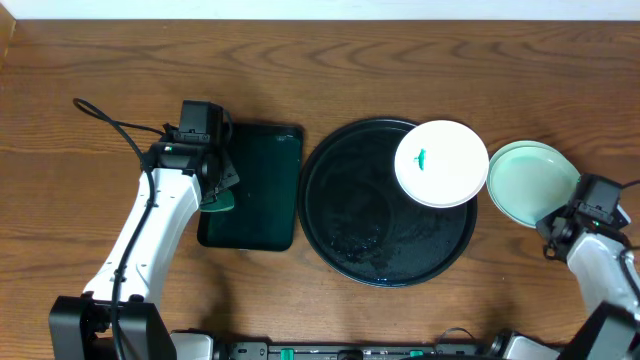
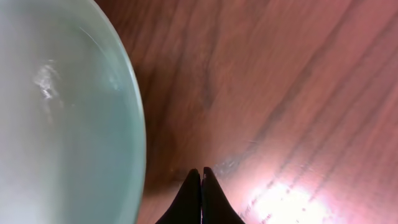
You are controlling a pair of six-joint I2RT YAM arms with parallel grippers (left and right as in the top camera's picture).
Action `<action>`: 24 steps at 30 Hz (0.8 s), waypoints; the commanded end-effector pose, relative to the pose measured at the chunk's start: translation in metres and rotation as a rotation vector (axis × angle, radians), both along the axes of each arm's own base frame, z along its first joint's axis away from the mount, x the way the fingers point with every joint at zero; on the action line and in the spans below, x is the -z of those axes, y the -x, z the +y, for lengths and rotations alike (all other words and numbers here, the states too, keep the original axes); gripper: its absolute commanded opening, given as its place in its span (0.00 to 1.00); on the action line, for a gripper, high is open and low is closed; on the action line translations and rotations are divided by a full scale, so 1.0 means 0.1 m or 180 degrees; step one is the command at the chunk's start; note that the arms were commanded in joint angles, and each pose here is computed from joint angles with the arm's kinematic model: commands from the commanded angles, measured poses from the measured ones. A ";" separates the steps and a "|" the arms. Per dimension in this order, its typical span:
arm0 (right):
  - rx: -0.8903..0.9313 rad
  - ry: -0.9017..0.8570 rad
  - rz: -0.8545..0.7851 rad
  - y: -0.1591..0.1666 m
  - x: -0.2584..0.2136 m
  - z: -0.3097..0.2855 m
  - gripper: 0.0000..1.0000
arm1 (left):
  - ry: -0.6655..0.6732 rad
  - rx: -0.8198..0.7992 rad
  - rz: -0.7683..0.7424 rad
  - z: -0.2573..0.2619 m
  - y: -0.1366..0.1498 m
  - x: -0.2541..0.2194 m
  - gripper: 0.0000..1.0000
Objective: Clean dirty plates on tray and stack at the side
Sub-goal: 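Lower the plate onto the right pale green plate and release, then move the right gripper left to the white plate's rim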
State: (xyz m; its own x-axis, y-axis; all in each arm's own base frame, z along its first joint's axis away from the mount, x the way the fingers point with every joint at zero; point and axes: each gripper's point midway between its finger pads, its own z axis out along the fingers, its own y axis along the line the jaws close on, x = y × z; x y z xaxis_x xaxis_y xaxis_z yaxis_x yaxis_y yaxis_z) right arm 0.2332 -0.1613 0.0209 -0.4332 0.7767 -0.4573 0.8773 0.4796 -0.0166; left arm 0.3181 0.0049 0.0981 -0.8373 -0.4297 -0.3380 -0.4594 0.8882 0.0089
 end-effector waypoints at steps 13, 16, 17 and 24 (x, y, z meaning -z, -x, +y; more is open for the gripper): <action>-0.0314 -0.0195 -0.0411 -0.35 0.02 0.08 0.03 | -0.0021 -0.0024 -0.0053 0.03 -0.01 -0.04 0.08; -0.0609 -0.0301 -0.0555 -0.49 -0.01 0.18 0.08 | -0.0021 -0.0025 -0.0053 0.03 -0.01 -0.04 0.08; -0.0650 -0.0326 -0.0578 -0.51 -0.01 0.20 0.08 | -0.0021 -0.0024 -0.0053 0.03 -0.01 -0.04 0.08; -0.0862 -0.0437 -0.0518 -0.49 -0.01 0.30 0.09 | -0.0021 -0.0024 -0.0053 0.03 -0.01 -0.04 0.07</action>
State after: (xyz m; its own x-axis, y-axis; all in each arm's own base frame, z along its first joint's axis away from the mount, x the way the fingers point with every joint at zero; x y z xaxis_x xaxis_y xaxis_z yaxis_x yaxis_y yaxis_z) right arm 0.2798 -0.1391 0.0203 -0.5068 0.7352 -0.4501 0.7560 0.6299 0.1777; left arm 0.3187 0.0049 0.0983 -0.8366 -0.4298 -0.3398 -0.4594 0.8882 0.0077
